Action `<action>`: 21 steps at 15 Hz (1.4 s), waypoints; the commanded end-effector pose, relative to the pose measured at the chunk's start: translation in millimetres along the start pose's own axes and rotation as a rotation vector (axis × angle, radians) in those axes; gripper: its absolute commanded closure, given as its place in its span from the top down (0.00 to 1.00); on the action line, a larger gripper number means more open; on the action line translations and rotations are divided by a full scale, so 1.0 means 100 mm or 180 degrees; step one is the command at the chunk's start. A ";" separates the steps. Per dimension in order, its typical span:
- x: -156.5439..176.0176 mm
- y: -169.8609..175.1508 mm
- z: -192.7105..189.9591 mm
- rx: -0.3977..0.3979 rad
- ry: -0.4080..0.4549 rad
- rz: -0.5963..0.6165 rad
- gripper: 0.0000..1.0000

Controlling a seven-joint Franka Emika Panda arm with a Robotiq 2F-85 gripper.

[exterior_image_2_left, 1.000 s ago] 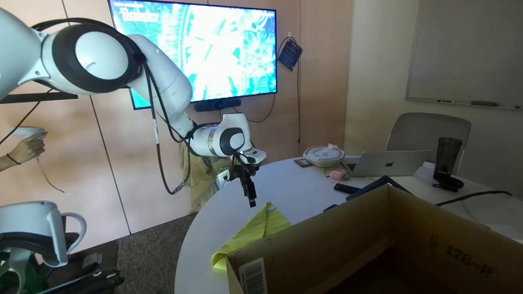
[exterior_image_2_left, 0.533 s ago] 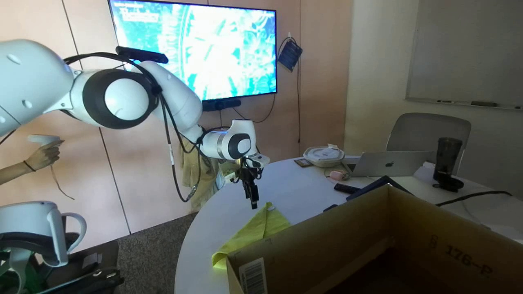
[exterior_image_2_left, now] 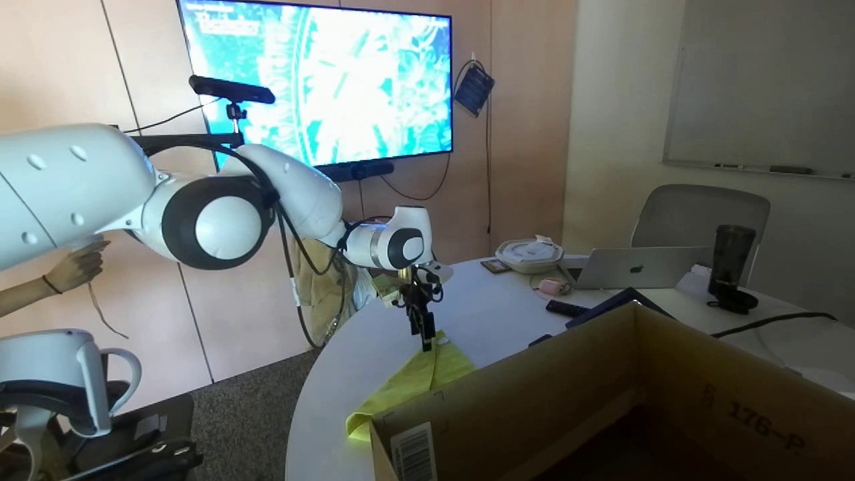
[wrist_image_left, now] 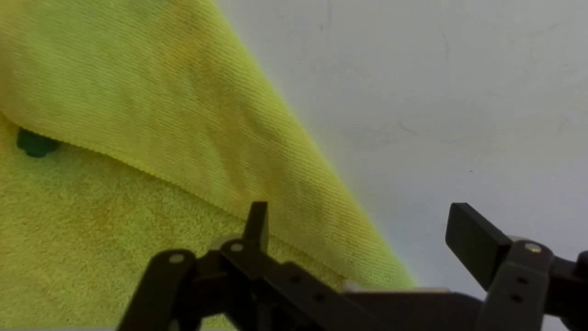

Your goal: Pick up the marker and put it on the cloth and fold the cloth, then pick up the cloth and put it in the box

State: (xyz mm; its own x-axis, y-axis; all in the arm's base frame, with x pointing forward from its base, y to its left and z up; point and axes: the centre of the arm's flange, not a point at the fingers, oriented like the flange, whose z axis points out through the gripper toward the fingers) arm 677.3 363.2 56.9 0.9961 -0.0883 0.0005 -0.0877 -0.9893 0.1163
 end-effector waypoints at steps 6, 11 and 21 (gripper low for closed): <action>0.61 -0.03 0.35 0.0098 -0.0140 -0.0004 1.00; 0.64 0.05 0.46 0.0156 -0.0254 -0.0006 0.74; 0.40 0.21 0.18 0.0110 -0.0329 -0.0134 0.13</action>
State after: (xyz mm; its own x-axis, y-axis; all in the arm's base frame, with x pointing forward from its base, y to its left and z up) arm 698.4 328.8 44.5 0.9939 -0.0755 -0.0806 -0.0683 -0.9937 0.0889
